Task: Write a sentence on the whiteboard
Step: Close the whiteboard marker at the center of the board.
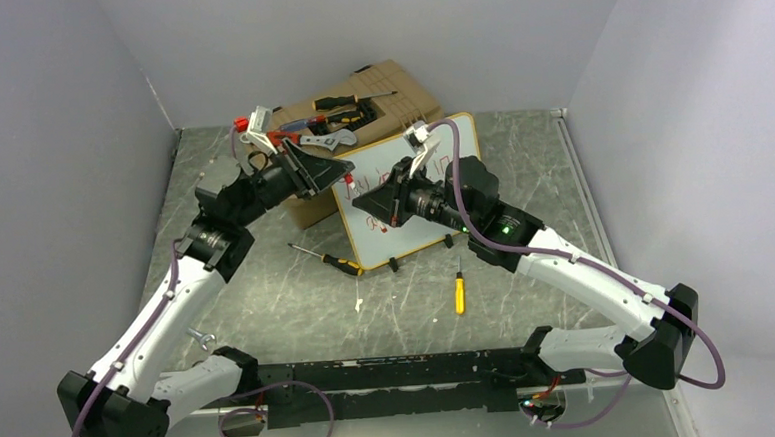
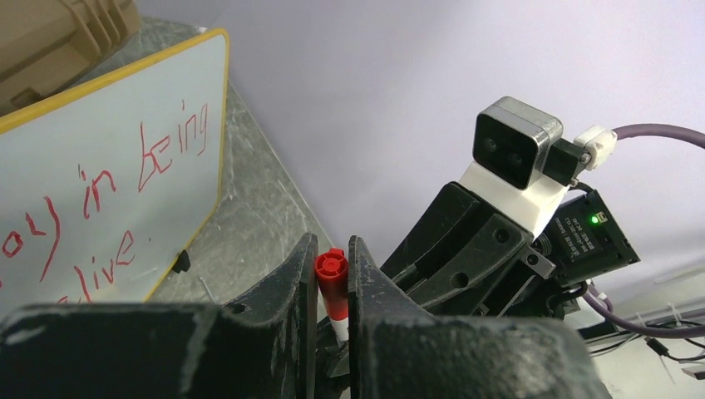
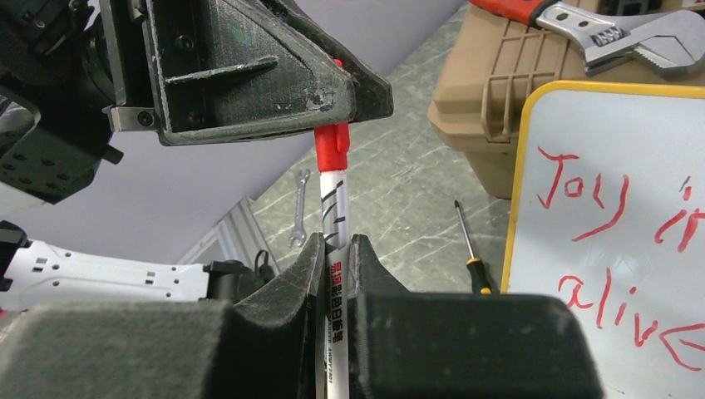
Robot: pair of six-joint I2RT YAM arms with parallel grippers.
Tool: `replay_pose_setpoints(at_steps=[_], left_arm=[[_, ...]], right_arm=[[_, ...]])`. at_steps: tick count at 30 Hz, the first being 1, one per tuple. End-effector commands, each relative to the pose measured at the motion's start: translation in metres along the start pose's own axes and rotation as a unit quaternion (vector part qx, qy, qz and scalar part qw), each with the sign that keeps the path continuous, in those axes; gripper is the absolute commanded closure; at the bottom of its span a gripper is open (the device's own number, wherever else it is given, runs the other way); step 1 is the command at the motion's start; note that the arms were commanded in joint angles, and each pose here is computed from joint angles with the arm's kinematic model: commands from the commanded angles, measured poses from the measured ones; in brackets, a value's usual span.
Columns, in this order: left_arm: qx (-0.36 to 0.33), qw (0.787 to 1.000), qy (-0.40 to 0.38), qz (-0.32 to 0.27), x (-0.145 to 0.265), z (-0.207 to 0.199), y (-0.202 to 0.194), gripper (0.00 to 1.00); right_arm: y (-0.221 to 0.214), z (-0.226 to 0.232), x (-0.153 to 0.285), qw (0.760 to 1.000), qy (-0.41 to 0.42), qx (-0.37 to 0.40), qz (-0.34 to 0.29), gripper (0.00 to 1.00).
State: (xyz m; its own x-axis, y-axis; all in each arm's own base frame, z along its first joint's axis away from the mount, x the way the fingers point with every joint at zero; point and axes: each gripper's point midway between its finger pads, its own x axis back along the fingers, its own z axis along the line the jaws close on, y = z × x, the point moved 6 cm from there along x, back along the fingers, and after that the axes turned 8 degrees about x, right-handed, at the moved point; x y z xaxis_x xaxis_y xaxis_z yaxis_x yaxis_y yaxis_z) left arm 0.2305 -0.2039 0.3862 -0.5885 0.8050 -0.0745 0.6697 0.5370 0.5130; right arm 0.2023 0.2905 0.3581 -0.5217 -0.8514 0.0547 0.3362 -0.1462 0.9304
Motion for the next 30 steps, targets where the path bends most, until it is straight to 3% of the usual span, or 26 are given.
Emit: replay_pose_setpoints(at_steps=[1, 17, 30], left_arm=[[0.031, 0.979, -0.018, 0.201, 0.022, 0.008, -0.073, 1.0], [0.025, 0.956, -0.064, 0.285, 0.033, -0.003, -0.1, 1.0], [0.036, 0.941, -0.07, 0.33, 0.037, -0.014, -0.117, 1.0]], right_arm=[[0.116, 0.003, 0.014, 0.966, -0.022, -0.007, -0.257, 1.0], [0.134, -0.011, 0.028, 0.956, -0.009, -0.069, -0.287, 1.0], [0.134, -0.024, 0.038, 0.942, -0.053, -0.04, -0.328, 1.0]])
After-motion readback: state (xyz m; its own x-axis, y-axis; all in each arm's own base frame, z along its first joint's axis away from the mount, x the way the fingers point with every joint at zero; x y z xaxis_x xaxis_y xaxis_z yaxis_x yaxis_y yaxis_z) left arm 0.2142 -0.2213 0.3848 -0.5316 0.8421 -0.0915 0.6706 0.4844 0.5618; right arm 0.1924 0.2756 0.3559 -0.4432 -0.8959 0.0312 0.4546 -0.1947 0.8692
